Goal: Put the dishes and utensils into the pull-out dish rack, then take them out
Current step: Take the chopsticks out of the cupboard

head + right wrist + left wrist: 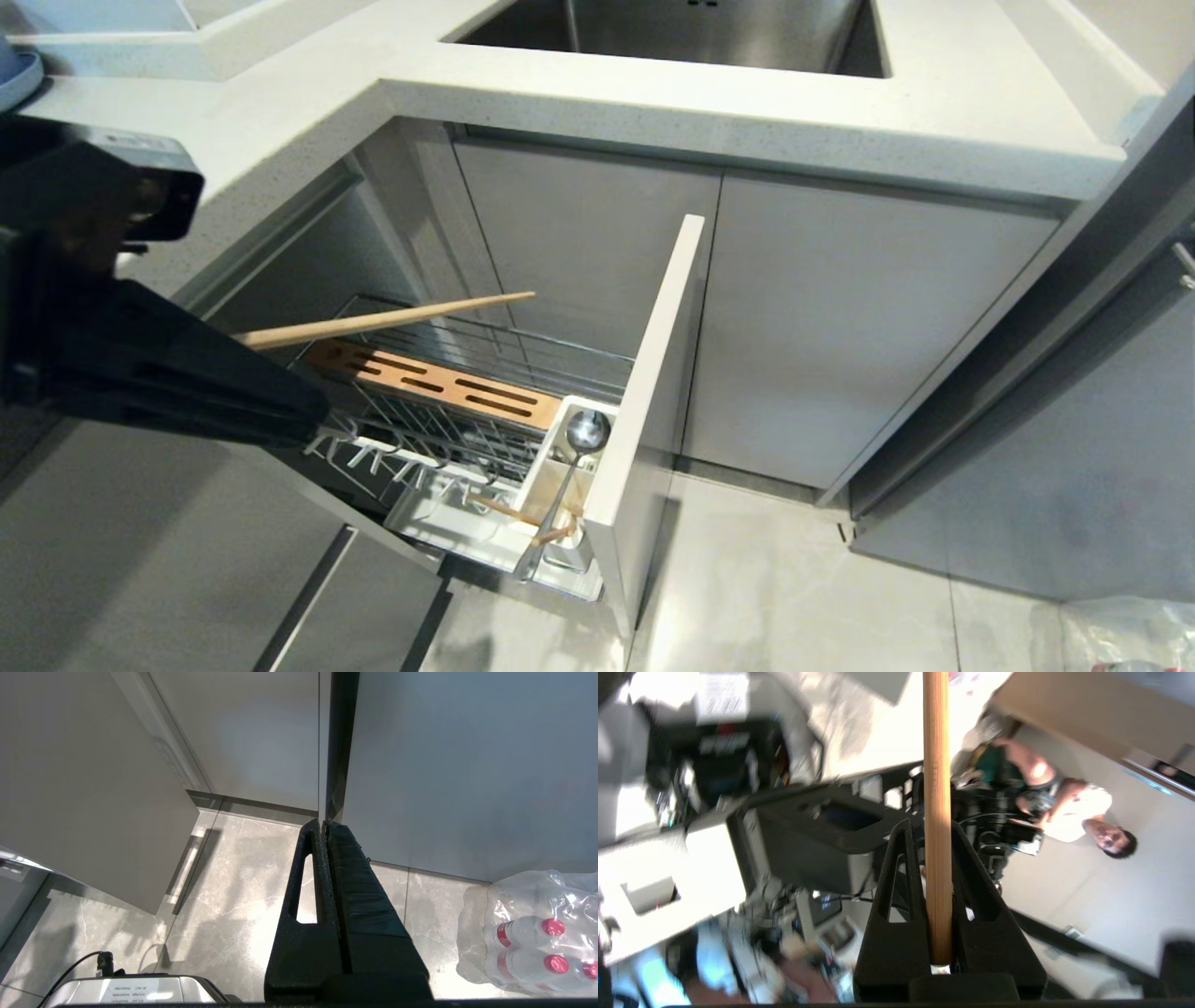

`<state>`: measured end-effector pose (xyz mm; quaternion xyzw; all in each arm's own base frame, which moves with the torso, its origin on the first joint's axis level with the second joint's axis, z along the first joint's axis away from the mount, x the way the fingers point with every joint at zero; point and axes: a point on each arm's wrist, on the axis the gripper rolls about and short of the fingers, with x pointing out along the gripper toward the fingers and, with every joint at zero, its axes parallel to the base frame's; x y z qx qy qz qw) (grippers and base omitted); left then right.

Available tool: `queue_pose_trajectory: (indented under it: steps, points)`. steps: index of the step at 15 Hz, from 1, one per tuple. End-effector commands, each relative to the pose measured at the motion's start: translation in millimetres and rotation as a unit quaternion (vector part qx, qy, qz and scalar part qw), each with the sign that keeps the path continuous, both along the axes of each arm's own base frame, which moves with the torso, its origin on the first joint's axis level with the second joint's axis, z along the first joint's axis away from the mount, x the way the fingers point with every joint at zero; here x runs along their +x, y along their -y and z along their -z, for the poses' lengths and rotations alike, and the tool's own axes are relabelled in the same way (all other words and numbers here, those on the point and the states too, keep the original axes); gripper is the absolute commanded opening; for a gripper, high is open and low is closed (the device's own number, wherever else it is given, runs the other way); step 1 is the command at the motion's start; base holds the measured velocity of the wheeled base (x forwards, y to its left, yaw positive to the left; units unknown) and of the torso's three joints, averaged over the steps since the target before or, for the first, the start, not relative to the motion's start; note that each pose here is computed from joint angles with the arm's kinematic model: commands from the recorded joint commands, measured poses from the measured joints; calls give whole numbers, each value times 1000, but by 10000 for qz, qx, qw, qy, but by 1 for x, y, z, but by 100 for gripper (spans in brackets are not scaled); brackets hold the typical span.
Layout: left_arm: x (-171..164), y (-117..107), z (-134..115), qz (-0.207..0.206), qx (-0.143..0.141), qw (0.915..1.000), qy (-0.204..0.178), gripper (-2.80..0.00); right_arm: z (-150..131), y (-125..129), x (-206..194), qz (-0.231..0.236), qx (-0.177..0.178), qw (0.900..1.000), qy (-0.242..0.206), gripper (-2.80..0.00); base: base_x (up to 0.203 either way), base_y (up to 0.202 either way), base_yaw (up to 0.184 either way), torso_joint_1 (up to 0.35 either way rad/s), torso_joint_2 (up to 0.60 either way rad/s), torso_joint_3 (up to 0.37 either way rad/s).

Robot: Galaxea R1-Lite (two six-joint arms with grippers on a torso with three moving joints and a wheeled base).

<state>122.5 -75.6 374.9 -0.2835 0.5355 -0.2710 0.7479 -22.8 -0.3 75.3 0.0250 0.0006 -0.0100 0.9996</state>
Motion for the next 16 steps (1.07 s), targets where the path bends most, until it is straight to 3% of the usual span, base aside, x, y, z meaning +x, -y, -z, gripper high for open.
queue_pose_trajectory:
  steps: [1,4,6,9,12,16]
  points:
    - [-27,-13,-11,23,-226,9990,397,-280,0,0,0,0,3,10000,-7,-280,0,0,0,0,0,0]
    - [-57,-29,-26,32,-580,9920,1121,-280,0,0,0,0,3,10000,-7,-280,0,0,0,0,0,0]
    - [-82,-42,-35,60,-833,9816,1718,-280,0,0,0,0,3,10000,-7,-280,0,0,0,0,0,0]
    - [-109,-57,-42,17,-971,9635,2494,-280,0,0,0,0,3,10000,-7,-280,0,0,0,0,0,0]
    - [-121,-64,-48,-699,-791,9430,3156,-280,0,0,0,0,3,10000,-7,-280,0,0,0,0,0,0]
    - [-118,-65,-53,-2130,-82,9046,3691,-280,0,0,0,0,3,10000,-7,-280,0,0,0,0,0,0]
